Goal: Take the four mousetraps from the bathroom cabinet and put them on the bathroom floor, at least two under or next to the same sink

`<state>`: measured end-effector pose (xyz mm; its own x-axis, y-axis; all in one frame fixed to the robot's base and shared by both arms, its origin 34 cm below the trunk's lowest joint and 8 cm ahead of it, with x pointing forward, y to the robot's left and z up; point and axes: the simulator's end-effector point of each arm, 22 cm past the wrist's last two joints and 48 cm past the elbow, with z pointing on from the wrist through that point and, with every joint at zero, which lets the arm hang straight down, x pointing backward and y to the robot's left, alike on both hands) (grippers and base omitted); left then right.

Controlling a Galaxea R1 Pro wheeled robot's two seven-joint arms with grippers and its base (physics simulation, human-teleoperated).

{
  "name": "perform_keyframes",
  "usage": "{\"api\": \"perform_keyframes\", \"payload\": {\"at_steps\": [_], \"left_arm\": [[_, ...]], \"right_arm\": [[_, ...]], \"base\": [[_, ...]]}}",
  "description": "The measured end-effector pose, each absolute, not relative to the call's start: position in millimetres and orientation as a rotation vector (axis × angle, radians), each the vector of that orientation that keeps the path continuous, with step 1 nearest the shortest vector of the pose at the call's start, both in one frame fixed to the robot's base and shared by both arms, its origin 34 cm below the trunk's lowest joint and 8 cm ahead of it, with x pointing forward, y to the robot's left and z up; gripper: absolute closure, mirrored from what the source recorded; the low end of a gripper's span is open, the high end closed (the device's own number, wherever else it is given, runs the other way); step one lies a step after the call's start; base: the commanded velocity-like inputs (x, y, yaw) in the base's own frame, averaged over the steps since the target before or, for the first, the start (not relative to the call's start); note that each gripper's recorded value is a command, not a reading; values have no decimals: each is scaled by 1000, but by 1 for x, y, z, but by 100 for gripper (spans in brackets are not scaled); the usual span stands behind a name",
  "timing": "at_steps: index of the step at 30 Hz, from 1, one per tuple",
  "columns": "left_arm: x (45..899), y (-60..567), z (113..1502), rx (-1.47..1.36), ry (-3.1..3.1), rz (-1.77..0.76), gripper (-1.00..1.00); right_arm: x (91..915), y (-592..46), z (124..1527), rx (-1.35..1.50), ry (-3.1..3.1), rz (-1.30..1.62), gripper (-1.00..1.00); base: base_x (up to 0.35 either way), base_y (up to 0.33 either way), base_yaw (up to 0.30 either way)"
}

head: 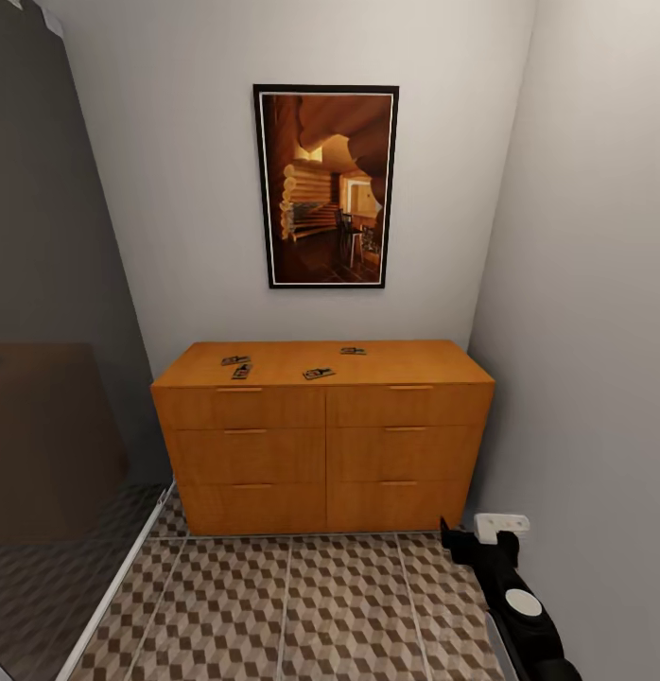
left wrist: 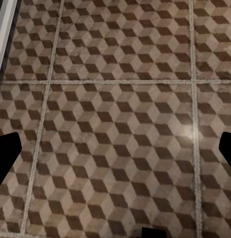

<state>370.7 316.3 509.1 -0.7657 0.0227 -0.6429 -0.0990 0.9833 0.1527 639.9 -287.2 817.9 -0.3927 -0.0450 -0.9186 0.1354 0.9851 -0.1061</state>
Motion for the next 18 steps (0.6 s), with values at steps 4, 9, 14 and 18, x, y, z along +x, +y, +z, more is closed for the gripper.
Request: {"api": "perform_keyframes", "payload": {"at_steps": [4, 9, 14, 18], "left_arm": [[371, 316, 509, -53, 2433, 232, -100], [371, 316, 509, -54, 2433, 231, -100], [370, 316, 509, -54, 2435, 231, -100], [367, 316, 507, -53, 2441, 231, -100]], "right_arm": [[658, -288, 838, 67, 1957, -197, -100], [681, -289, 864, 71, 1943, -198, -100], [700, -289, 889, 76, 1933, -196, -100], [709, -289, 902, 78, 1929, -195, -100]], "base": [[0, 0, 0], [0, 0, 0], [0, 0, 0], [0, 0, 0]]}}
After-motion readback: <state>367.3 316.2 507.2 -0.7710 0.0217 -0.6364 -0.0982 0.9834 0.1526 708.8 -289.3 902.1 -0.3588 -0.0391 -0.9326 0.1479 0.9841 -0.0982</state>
